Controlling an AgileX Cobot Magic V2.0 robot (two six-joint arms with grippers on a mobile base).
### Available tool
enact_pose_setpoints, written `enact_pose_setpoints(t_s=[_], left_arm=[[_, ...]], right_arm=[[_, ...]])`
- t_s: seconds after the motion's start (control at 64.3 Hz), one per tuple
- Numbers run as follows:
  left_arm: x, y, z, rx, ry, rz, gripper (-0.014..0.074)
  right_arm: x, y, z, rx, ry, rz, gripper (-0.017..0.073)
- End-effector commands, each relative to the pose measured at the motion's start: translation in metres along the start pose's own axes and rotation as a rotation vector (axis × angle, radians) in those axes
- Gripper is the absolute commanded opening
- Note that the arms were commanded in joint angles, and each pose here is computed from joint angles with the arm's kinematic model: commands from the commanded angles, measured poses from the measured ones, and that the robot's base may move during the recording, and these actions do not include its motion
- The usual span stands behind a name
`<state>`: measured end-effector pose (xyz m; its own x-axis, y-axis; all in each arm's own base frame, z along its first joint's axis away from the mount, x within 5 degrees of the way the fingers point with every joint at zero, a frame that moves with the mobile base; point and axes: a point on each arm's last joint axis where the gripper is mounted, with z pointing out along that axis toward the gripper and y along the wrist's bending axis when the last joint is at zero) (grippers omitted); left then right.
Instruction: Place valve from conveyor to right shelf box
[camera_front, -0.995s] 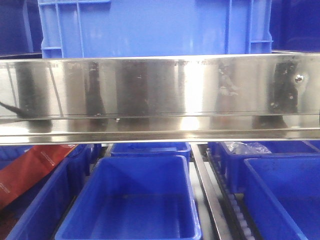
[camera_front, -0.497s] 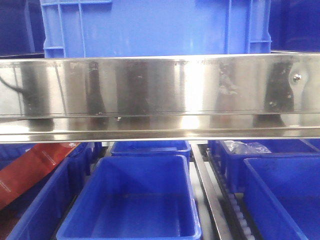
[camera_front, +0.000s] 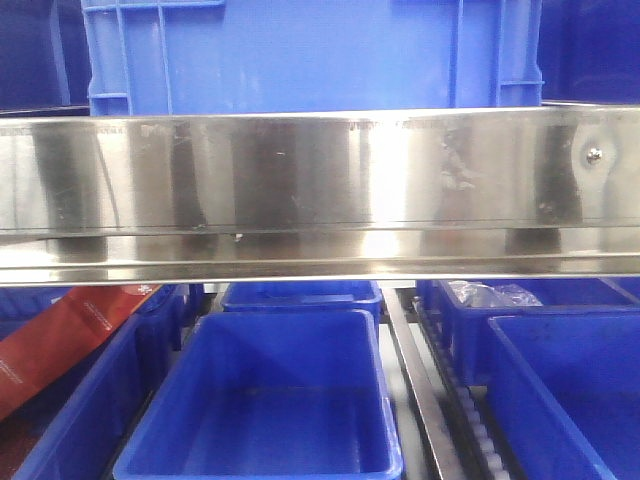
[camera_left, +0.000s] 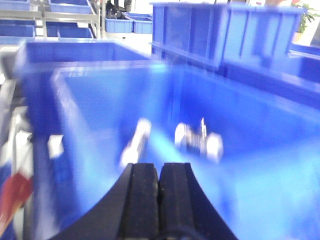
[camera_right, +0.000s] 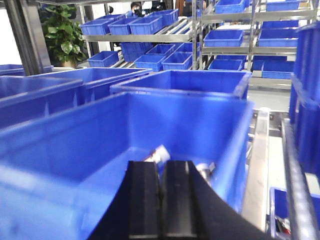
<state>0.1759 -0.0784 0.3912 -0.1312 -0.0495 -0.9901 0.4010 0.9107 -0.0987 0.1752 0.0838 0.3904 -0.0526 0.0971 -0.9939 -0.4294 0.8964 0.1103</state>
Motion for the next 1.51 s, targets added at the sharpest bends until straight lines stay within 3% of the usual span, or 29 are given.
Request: enact_pose_setpoints(t_s=[0.0, 0.202, 0.404, 0.622, 0.932, 1.026, 1.103, 1.305, 1.492], left_arm=[[0.014, 0.001, -0.029, 0.008, -0.048, -0.017, -0.0111], [0.050, 0.004, -0.083, 0.016, -0.121, -0.017, -0.0111], [0.066, 0.005, -0.117, 0.027, -0.221, -0.016, -0.0111], [0.061, 0.005, -0.136, 0.036, -0.315, -0.015, -0.0111], [0.061, 0.004, -0.137, 0.037, -0.322, -0.015, -0.0111], [0.061, 0.004, -0.137, 0.037, -0.322, -0.015, -0.0111], [0.061, 0.004, -0.137, 0.037, -0.322, -0.015, -0.0111], [0.061, 0.004, -0.137, 0.037, -0.322, -0.015, -0.0111], [0.061, 0.004, -0.137, 0.037, -0.322, -0.015, -0.0111]], right_arm=[[0.007, -0.002, -0.024, 0.006, -0.048, -0.003, -0.0167], [0.039, -0.005, -0.070, 0.001, -0.072, -0.003, -0.0167], [0.053, -0.004, -0.101, -0.023, -0.036, -0.006, -0.0167], [0.052, -0.003, -0.111, -0.032, -0.042, -0.007, -0.0167], [0.051, -0.003, -0.111, -0.028, -0.059, -0.007, -0.0167], [0.052, -0.008, -0.110, 0.022, -0.167, -0.086, -0.0167], [0.064, -0.016, -0.111, 0.088, -0.253, -0.097, -0.0167], [0.119, -0.034, -0.121, 0.265, -0.165, -0.105, -0.0167], [0.154, -0.039, -0.132, 0.325, -0.141, -0.118, -0.0167]])
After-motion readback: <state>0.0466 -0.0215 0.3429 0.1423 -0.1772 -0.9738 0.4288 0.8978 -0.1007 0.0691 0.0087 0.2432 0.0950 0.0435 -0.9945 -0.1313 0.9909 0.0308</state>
